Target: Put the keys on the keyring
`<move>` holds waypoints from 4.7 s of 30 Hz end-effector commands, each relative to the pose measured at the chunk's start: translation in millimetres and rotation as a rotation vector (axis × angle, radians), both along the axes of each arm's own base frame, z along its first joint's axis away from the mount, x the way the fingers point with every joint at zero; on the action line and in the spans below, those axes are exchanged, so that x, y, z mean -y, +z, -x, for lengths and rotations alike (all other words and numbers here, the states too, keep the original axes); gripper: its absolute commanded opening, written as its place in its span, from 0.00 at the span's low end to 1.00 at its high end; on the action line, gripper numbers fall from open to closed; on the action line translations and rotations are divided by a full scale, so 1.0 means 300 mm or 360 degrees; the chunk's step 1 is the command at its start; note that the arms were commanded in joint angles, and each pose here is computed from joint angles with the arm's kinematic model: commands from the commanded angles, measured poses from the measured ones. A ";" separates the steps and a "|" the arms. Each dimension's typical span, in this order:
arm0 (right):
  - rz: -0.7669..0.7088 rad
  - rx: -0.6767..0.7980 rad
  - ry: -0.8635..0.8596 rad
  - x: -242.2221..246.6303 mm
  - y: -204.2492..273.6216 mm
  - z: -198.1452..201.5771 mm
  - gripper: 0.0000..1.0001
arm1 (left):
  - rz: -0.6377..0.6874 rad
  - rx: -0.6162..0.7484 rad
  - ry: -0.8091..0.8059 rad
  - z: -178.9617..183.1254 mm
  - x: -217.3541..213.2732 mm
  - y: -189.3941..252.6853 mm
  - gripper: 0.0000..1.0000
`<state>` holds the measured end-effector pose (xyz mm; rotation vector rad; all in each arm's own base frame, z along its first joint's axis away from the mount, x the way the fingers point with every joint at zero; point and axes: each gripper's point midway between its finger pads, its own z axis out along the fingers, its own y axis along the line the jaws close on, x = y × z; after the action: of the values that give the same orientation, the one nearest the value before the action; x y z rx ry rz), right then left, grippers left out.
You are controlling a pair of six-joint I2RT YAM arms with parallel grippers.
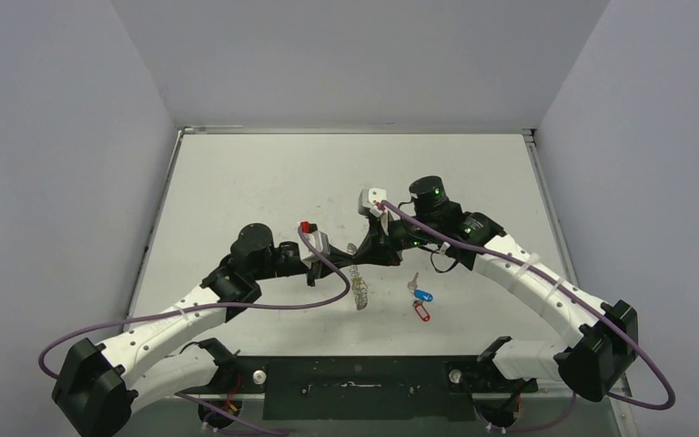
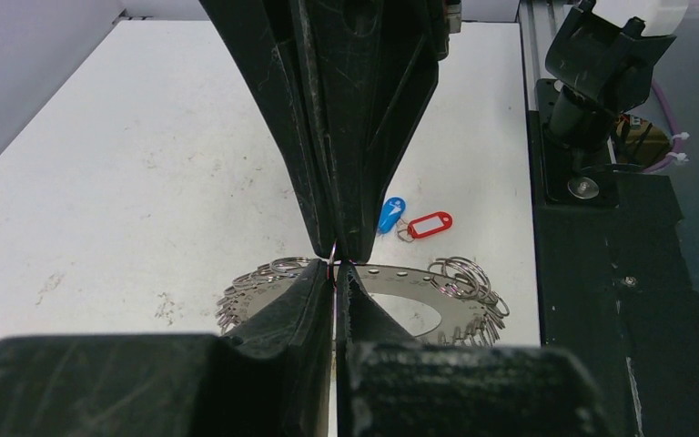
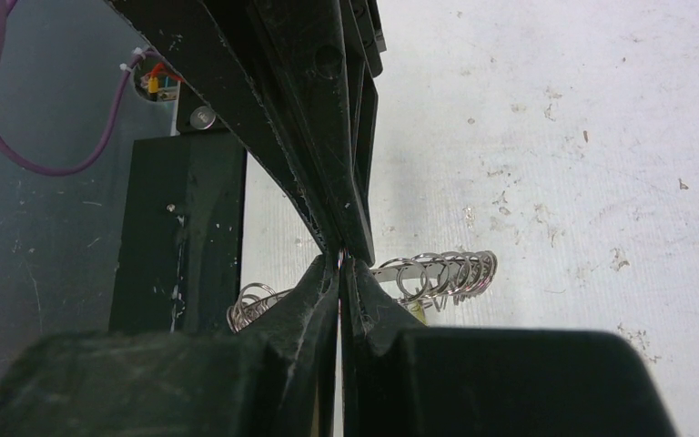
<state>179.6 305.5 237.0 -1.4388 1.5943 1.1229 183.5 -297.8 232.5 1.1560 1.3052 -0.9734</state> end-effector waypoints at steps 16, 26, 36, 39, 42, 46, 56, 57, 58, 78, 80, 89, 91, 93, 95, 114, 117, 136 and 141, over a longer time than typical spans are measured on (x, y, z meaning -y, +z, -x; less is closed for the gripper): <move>-0.0153 0.0298 -0.0118 0.031 0.169 -0.073 0.35 | 0.0150 0.0138 0.0159 -0.031 -0.031 0.113 0.00; -0.0219 0.0357 0.0020 0.036 0.177 -0.029 0.30 | 0.0269 0.0169 0.0135 -0.006 -0.037 0.150 0.00; -0.0245 0.0312 0.0089 0.011 0.158 -0.012 0.25 | 0.0376 0.0151 0.0144 -0.003 -0.036 0.185 0.00; -0.0210 0.0287 0.0030 0.010 0.142 -0.034 0.25 | 0.0360 0.0135 0.0154 -0.009 -0.035 0.176 0.00; -0.0164 0.0262 -0.0078 0.019 0.127 -0.065 0.29 | 0.0332 0.0104 0.0189 -0.019 -0.040 0.159 0.00; -0.0153 0.0238 -0.0216 0.033 0.118 -0.094 0.35 | 0.0272 0.0041 0.0226 -0.020 -0.052 0.119 0.00; -0.0231 0.0285 -0.0663 0.099 0.125 -0.185 0.57 | -0.0028 -0.0042 0.0456 0.010 -0.196 0.034 0.00; -0.0236 0.0290 -0.0716 0.111 0.126 -0.196 0.60 | -0.0071 -0.0054 0.0486 0.015 -0.217 0.025 0.00; -0.0239 0.0290 -0.0770 0.121 0.126 -0.207 0.62 | -0.0105 -0.0058 0.0510 0.016 -0.233 0.021 0.00; -0.0211 -0.0139 -0.1504 0.271 0.024 -0.297 0.86 | -0.0258 -0.0245 0.0395 -0.199 0.020 -0.172 0.00; -0.0182 -0.0150 -0.1619 0.310 0.014 -0.310 0.88 | -0.0241 -0.0284 0.0396 -0.225 0.053 -0.192 0.00; 0.0076 -0.0313 -0.1791 0.376 -0.078 -0.315 1.00 | -0.0117 -0.0414 0.0625 -0.321 0.072 -0.180 0.54; 0.0142 -0.0371 -0.1737 0.359 -0.103 -0.310 1.00 | -0.0086 -0.0426 0.0716 -0.330 0.041 -0.167 0.65; 0.0196 -0.0412 -0.1700 0.345 -0.125 -0.307 0.98 | -0.0057 -0.0492 0.0865 -0.341 -0.012 -0.168 0.76; 0.0244 -0.0445 -0.1731 0.349 -0.142 -0.313 0.96 | -0.0027 -0.0602 0.1027 -0.339 -0.079 -0.171 0.83; 0.0722 -0.0848 -0.1457 0.226 -0.367 -0.192 0.90 | -0.0193 -0.1718 0.1587 -0.066 -0.427 -0.482 0.97; 0.0850 -0.0876 -0.1405 0.196 -0.416 -0.158 0.86 | -0.0231 -0.1771 0.1599 -0.055 -0.429 -0.507 0.97; 0.1047 -0.1111 -0.1301 0.080 -0.587 -0.191 0.49 | -0.0313 -0.1773 0.1524 -0.082 -0.395 -0.509 0.97; 0.1167 -0.0906 -0.1256 0.088 -0.541 -0.201 0.49 | -0.0286 -0.1743 0.1534 -0.088 -0.400 -0.497 0.97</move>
<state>228.8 271.5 50.2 -0.5655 2.9179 0.5522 193.6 -172.6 58.8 -0.1309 2.5968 -0.6797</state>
